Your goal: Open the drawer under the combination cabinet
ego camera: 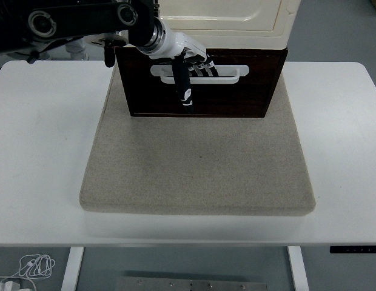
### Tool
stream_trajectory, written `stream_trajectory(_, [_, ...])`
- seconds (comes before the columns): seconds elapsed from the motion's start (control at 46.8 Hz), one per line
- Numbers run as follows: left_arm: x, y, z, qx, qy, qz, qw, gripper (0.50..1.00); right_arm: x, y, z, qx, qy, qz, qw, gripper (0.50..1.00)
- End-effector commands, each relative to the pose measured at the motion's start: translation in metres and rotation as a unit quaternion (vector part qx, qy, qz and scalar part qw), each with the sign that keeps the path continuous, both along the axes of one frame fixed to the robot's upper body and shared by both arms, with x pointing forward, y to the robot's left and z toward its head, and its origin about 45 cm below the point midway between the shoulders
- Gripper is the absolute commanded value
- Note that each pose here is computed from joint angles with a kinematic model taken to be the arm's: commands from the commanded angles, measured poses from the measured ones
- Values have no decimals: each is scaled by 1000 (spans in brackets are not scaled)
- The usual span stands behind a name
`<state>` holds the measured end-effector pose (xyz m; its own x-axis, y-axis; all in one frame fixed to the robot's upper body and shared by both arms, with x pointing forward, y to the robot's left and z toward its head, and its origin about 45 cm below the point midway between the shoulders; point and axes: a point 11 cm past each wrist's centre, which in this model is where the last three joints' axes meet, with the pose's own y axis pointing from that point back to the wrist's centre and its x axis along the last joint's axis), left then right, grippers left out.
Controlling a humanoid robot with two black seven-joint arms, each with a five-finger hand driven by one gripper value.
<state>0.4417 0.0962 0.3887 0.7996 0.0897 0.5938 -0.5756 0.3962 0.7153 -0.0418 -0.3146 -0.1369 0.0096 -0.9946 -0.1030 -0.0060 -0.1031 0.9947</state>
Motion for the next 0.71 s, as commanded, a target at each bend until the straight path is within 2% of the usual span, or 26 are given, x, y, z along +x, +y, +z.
stream_trajectory(0.0, [0,0,0,0,2,0,1000,1000,0,0,0,0,1,0,1000,926])
stream_trajectory(0.684, [-18,-8,4,-6,24,-40,999,1000,0,0,0,0,1,0,1000,926])
